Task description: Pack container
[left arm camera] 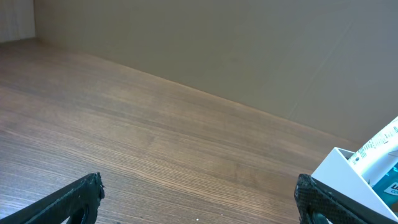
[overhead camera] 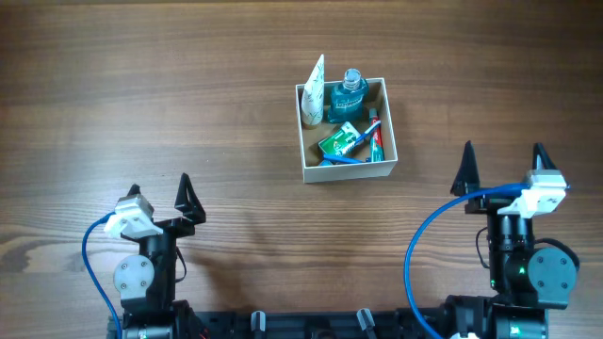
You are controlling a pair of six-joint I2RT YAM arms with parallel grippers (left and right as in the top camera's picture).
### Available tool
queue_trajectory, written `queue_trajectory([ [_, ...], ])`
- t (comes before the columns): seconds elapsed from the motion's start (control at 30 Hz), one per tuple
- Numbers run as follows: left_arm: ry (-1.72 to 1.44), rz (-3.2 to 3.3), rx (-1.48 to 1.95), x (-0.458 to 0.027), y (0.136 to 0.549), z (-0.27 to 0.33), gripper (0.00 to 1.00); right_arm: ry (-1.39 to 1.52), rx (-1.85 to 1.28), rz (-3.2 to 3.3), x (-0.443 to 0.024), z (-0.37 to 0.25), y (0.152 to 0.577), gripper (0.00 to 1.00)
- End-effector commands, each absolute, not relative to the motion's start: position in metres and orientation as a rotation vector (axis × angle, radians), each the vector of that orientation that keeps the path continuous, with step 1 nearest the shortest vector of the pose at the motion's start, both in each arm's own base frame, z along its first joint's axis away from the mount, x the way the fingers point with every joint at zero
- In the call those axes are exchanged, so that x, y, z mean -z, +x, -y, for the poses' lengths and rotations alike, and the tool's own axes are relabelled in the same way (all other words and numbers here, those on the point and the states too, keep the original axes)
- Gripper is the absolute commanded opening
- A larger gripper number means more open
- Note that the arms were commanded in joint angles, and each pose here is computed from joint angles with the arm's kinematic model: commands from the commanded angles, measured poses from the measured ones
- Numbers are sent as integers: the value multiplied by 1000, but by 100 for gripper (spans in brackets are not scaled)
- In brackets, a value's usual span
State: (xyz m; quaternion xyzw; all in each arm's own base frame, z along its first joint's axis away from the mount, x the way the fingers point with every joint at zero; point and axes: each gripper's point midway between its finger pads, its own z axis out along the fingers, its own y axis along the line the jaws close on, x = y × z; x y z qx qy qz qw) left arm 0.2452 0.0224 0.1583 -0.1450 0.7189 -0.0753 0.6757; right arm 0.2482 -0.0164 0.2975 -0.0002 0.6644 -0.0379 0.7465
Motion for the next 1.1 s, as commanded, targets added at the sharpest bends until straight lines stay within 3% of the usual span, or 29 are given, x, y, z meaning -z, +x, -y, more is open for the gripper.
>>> queue_trajectory([
  [0.0,-293,-1620,171,-157,245,-19,100,-46,74,-1445,-279,10,249,100],
  [0.63,-293,-1620,170,-157,245,-19,100,-103,44,-1314,-244,-2,236,100],
  [1.07,-293,-1620,171,-157,245,-19,100,-129,-13,-1519,-186,-9,245,100],
])
